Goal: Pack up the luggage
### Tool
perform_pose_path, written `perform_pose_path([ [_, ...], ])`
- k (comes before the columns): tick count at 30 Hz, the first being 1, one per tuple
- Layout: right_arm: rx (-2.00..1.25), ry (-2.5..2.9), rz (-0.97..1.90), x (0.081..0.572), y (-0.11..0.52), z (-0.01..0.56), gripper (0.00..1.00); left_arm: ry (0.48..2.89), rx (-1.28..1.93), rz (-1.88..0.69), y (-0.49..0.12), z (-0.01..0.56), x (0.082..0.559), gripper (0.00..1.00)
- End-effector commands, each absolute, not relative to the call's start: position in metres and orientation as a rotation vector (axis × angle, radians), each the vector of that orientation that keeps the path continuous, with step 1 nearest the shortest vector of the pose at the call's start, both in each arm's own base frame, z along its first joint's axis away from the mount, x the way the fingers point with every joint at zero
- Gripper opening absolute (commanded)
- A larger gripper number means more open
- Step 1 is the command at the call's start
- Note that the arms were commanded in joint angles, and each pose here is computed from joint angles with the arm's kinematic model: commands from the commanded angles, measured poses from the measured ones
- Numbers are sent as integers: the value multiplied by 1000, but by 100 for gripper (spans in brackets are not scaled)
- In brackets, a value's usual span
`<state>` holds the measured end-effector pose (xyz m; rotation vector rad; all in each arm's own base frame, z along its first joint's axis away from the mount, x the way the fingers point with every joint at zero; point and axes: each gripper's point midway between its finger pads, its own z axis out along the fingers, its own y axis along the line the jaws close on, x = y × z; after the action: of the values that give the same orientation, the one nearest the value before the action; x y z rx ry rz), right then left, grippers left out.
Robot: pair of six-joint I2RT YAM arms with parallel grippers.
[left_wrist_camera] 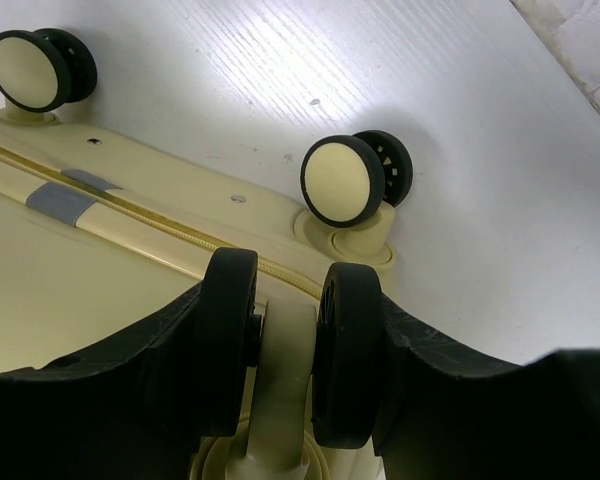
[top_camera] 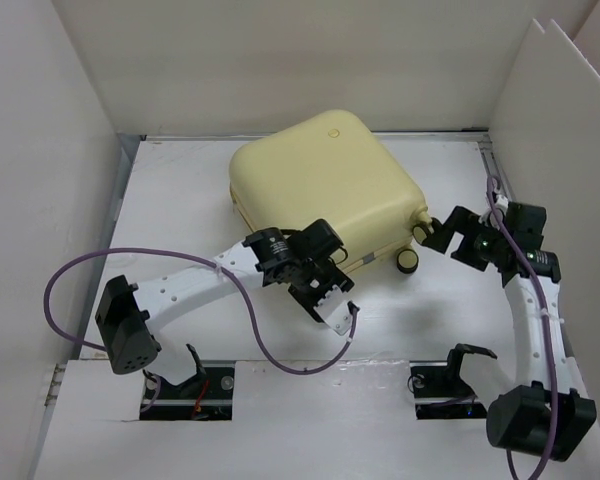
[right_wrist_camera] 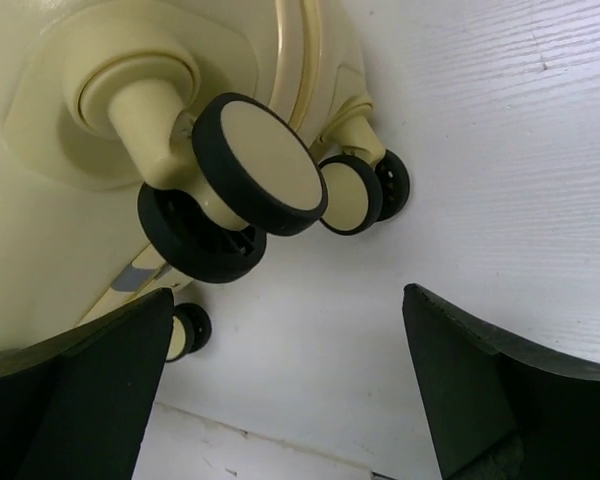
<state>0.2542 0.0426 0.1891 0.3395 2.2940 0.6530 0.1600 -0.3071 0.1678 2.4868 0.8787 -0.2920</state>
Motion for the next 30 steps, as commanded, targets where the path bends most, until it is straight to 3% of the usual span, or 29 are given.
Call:
perform_pose_path([
  [1,401,2205,587,274,31,199,100,1141,2220,-251,-303,201,191,0],
  [5,769,2226,502,286,1,171,100,1250,2159,-255,-304,198,200,0],
  [9,884,2311,440,301,-14,144,97,1325,2102,-286,-308,200,200,0],
  [15,915,2271,724,353,22,110,89,1414,2029,-361,-307,194,194,0],
  [19,706,2227,817,412,70,147,82,1463,2020,-430,-311,188,187,0],
  [21,661,2285,854,430,94,137,79,1497,2002,-443,-314,187,188,0],
  [26,455,2296,1059,472,167,158,57,1583,1950,-550,-332,187,185,0],
  [27,367,2249,1098,485,189,184,52,1589,1931,-575,-338,189,186,0],
  [30,233,2266,1221,499,236,184,50,1621,1884,-668,-359,192,187,0],
])
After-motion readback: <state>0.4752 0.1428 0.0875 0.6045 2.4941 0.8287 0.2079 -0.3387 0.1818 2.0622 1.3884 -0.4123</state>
